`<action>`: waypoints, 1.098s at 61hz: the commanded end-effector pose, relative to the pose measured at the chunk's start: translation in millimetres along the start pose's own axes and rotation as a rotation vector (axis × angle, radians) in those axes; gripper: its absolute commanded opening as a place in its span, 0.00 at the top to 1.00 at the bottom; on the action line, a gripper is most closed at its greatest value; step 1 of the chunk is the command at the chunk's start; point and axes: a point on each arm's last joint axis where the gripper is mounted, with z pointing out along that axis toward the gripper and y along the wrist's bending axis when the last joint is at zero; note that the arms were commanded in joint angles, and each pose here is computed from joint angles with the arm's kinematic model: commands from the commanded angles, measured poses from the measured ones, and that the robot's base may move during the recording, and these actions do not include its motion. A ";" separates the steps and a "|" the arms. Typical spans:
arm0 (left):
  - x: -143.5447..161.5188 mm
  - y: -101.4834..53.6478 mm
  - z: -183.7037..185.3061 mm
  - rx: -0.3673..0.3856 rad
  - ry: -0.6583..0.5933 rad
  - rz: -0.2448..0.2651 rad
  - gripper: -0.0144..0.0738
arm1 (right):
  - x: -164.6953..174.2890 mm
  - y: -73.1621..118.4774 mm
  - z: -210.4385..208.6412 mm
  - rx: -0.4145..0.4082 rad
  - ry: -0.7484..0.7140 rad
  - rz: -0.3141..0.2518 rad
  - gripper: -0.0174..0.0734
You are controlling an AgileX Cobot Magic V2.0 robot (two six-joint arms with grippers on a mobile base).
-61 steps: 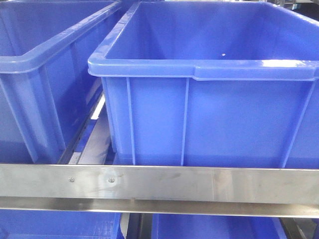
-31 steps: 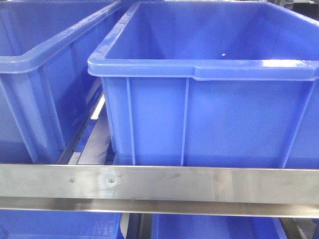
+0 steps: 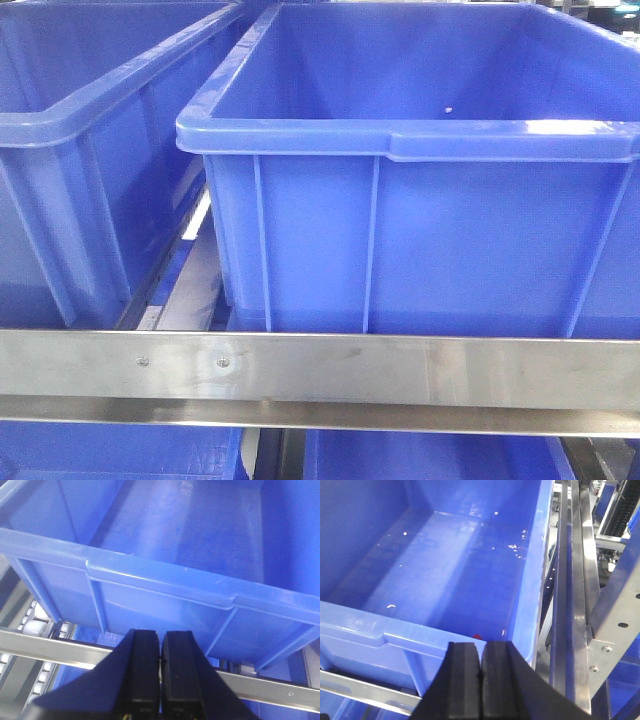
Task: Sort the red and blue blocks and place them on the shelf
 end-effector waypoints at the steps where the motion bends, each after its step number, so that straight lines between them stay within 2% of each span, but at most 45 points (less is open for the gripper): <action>1: -14.4 -3.6 -3.3 0.027 -0.094 0.005 0.68 | -15.7 1.0 -2.7 -0.011 -0.098 -0.016 0.75; 27: -14.4 -3.6 -3.3 0.027 -0.094 0.005 0.68 | -16.1 0.3 -5.8 -0.006 -0.110 -0.019 0.75; 37: -14.4 -3.6 -3.3 0.027 -0.094 0.005 0.68 | -10.9 -1.9 -19.3 0.012 -0.211 0.060 0.75; 51: -14.4 -3.6 -3.3 0.027 -0.094 0.005 0.68 | 40.8 -4.5 -18.3 0.060 -0.247 0.157 0.75; 67: -14.4 -3.6 -3.3 0.027 -0.094 0.005 0.68 | 86.3 -4.7 -15.5 0.082 -0.265 0.200 0.75</action>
